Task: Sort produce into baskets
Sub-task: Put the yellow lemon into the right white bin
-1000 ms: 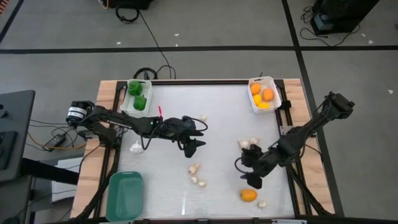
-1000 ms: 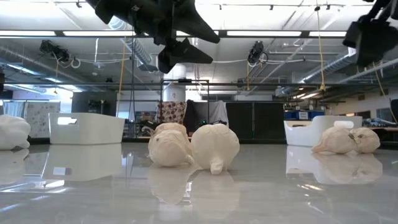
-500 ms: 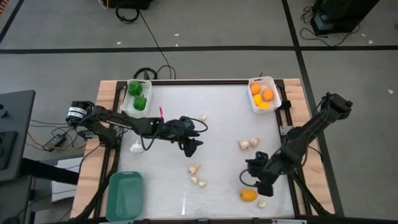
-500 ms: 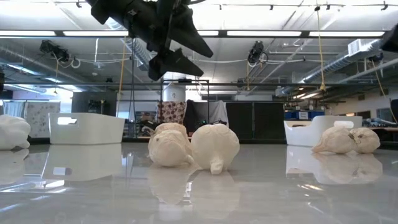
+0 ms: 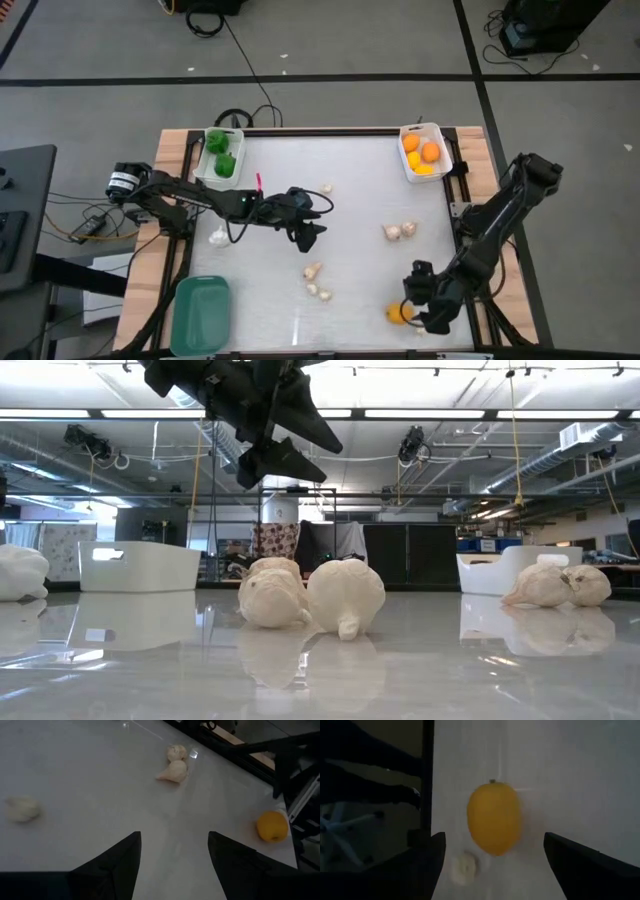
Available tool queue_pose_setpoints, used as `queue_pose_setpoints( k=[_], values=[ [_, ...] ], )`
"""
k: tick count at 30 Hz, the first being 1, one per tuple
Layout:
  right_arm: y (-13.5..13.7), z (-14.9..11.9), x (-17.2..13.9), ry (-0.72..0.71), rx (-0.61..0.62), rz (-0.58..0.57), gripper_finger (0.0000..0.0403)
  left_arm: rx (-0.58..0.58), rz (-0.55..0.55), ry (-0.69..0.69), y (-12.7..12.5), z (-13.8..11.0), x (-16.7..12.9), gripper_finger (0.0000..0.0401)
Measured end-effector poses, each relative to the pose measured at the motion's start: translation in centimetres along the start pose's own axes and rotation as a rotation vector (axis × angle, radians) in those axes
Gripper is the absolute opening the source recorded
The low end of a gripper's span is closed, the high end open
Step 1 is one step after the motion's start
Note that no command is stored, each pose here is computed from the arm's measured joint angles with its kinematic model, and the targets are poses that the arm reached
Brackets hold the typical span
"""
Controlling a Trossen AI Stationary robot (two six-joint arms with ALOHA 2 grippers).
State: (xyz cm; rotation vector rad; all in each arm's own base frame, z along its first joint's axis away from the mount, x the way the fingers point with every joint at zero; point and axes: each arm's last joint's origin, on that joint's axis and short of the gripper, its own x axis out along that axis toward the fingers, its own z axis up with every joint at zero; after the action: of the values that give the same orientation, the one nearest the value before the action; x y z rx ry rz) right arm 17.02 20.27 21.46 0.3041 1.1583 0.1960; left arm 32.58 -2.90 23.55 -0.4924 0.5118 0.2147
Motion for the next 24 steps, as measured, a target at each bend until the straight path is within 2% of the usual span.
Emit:
queue_pose_setpoints(
  k=[6, 11, 18, 21, 24],
  values=[
    [0.3, -0.3, 2.9, 0.02, -0.057, -0.06, 0.0385, 0.001, 0.005, -0.004, -0.1, 0.0, 0.0, 0.0236],
    [0.5, -0.4, 5.0, 0.044, -0.062, -0.068, 0.039, 0.003, 0.006, -0.003, 0.0, 0.0, 0.0, 0.0236],
    [0.6, -0.7, 7.6, 0.051, 0.038, -0.075, 0.0367, 0.031, 0.019, -0.011, 0.0, 0.0, 0.0, 0.0236],
    [0.6, -0.7, 7.9, 0.05, 0.067, -0.081, 0.0346, 0.036, 0.019, -0.011, 0.0, 0.0, 0.0, 0.0236],
    [0.4, -0.4, 7.7, 0.04, 0.09, -0.086, 0.0316, 0.095, -0.015, -0.024, -0.2, 0.2, 0.0, 0.0236]
  ],
)
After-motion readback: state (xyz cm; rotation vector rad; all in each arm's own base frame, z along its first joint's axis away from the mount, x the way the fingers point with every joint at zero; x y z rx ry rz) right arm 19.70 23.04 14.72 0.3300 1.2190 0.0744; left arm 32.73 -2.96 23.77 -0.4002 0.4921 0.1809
